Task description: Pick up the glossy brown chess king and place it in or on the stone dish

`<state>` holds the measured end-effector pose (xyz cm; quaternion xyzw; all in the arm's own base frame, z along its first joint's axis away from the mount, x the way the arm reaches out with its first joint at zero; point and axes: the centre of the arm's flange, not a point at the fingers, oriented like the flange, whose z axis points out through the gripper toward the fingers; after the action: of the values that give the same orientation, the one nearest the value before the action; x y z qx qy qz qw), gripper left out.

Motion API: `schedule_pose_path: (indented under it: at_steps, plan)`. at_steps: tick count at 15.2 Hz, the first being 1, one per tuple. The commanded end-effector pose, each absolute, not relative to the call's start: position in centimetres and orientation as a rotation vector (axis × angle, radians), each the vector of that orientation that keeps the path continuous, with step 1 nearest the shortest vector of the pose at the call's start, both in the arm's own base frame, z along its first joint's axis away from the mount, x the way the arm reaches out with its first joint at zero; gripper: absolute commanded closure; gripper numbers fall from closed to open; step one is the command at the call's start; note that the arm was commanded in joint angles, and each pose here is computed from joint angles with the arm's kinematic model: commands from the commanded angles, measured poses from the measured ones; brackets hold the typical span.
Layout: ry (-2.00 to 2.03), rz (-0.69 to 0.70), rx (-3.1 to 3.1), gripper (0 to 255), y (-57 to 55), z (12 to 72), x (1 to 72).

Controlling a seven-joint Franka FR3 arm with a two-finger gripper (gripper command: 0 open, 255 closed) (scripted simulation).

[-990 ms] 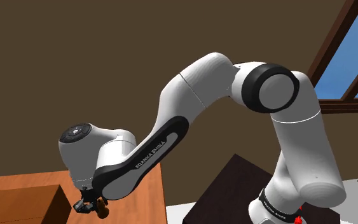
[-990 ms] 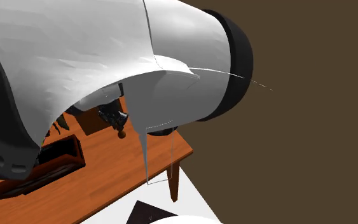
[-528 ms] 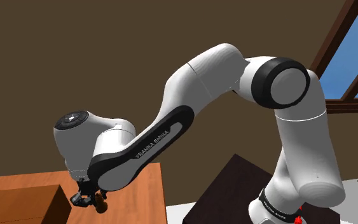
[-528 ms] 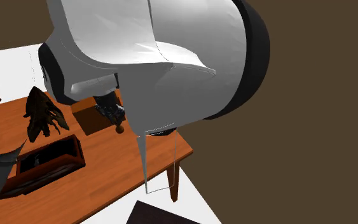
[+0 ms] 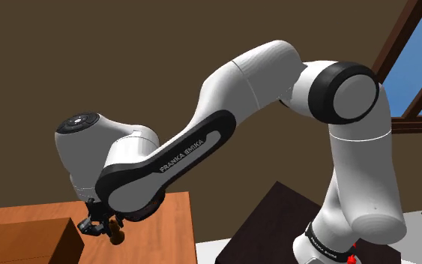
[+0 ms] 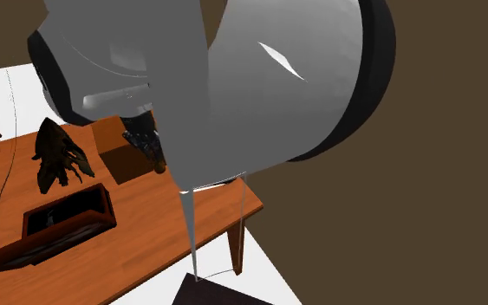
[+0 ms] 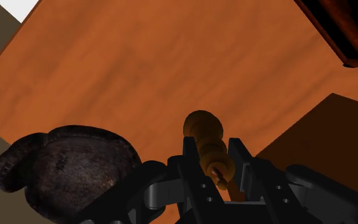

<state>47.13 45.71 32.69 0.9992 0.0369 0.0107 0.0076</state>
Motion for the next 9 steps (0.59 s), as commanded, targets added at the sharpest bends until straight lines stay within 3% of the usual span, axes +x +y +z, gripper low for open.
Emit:
schedule_pose_path:
  at_steps: [1,9]
  plan:
    - [0.115,0.033,3.124,255,45.7,33.8,47.2]
    - [0.115,0.033,3.124,255,45.7,37.6,47.2]
